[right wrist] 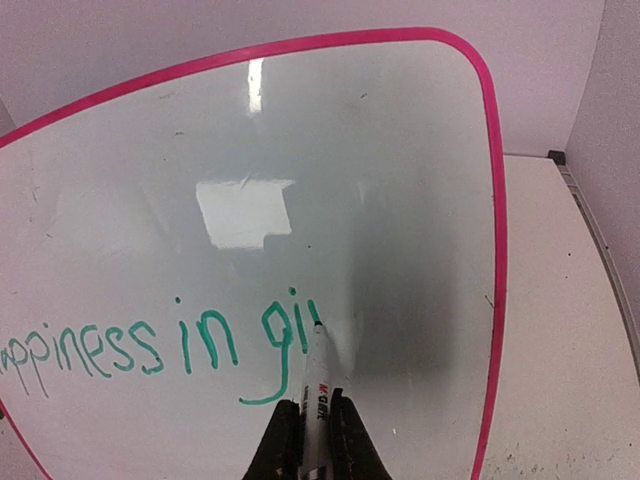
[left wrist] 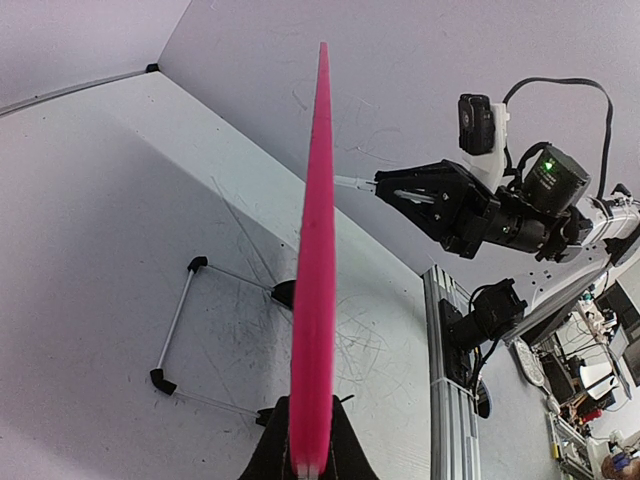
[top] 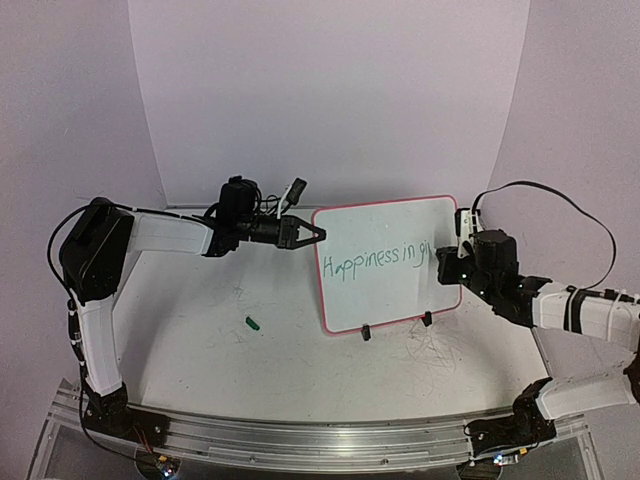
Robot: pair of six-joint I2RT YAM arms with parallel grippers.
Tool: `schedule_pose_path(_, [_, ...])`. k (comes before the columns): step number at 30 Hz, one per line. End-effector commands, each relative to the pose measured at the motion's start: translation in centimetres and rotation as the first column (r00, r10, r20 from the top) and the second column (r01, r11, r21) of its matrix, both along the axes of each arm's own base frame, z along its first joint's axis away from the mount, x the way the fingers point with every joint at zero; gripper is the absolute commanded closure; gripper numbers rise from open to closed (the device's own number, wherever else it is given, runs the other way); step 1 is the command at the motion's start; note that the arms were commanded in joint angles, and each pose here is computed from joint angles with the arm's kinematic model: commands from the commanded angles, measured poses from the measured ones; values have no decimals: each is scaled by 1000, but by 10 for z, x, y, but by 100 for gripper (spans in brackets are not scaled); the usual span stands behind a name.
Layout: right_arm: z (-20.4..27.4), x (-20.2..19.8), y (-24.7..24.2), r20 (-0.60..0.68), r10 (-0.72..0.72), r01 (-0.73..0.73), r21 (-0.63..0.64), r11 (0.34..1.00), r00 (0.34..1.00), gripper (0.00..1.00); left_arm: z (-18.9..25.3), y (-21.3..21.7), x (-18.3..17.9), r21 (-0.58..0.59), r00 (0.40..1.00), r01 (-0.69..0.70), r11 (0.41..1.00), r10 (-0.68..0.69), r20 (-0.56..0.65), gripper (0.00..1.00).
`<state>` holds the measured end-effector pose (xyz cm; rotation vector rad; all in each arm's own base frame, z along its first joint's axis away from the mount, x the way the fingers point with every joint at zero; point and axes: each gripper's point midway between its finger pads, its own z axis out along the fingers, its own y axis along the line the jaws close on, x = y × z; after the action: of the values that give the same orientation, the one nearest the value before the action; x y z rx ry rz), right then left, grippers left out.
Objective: Write a sentence on the whiteboard
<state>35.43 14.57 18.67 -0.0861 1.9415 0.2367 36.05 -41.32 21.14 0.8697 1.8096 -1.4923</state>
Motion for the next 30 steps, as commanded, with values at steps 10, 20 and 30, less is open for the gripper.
schedule_pose_path(10, [3, -1, -10, 8, -43, 43, 5, 999, 999, 100, 5, -12, -26, 8, 997, 73, 997, -73, 2, 100])
schedule_pose_path(20, [22, 15, -8, 69, -73, 73, 3, 997, 995, 100, 6, -11, -27, 8, 997, 72, 997, -72, 7, 100])
schedule_pose_path(30, [29, 22, -7, 89, -81, 81, 3, 997, 993, 100, 6, -11, -27, 8, 997, 72, 997, -72, 7, 100])
